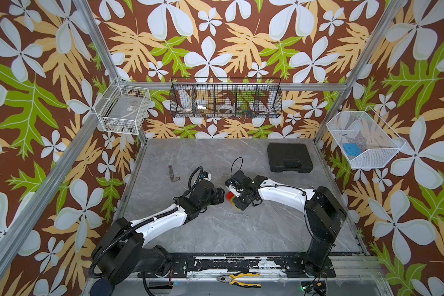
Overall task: Assemble a rectangle with lego
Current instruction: Assemble the lego brick with the lego brick.
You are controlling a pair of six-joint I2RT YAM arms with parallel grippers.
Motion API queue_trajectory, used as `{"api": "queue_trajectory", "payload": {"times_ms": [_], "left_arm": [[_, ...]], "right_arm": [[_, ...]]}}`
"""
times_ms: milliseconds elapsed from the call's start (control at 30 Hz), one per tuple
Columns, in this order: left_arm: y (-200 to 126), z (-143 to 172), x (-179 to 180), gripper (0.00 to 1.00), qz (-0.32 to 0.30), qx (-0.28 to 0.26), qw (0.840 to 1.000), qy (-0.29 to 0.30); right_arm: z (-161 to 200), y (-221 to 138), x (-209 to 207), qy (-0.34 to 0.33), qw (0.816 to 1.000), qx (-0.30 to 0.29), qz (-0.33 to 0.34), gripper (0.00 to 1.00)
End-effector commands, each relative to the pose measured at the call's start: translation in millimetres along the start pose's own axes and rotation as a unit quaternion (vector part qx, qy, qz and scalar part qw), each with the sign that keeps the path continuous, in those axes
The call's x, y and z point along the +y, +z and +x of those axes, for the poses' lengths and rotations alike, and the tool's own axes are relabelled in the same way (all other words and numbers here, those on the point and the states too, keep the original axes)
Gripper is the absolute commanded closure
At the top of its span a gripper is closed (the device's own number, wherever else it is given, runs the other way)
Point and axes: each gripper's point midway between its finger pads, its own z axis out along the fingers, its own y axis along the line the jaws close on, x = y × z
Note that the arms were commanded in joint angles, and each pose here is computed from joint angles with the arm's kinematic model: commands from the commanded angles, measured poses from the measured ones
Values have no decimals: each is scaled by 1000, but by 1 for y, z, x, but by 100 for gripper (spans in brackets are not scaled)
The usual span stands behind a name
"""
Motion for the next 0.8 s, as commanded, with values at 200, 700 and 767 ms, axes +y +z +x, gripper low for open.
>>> {"api": "queue_trajectory", "payload": {"times_ms": [200,700,767], "left_arm": [[0,-4,-5,25,8,-4,1000,3],[1,-1,-4,25,9,1,1000,4],[1,0,-4,25,8,2,1000,5]], "right_arm": [[-2,0,-2,-8,1000,-3,3,71],[8,13,6,-12,1000,15,-18,74],[11,14,6,-10,999,22,-23,74]]}}
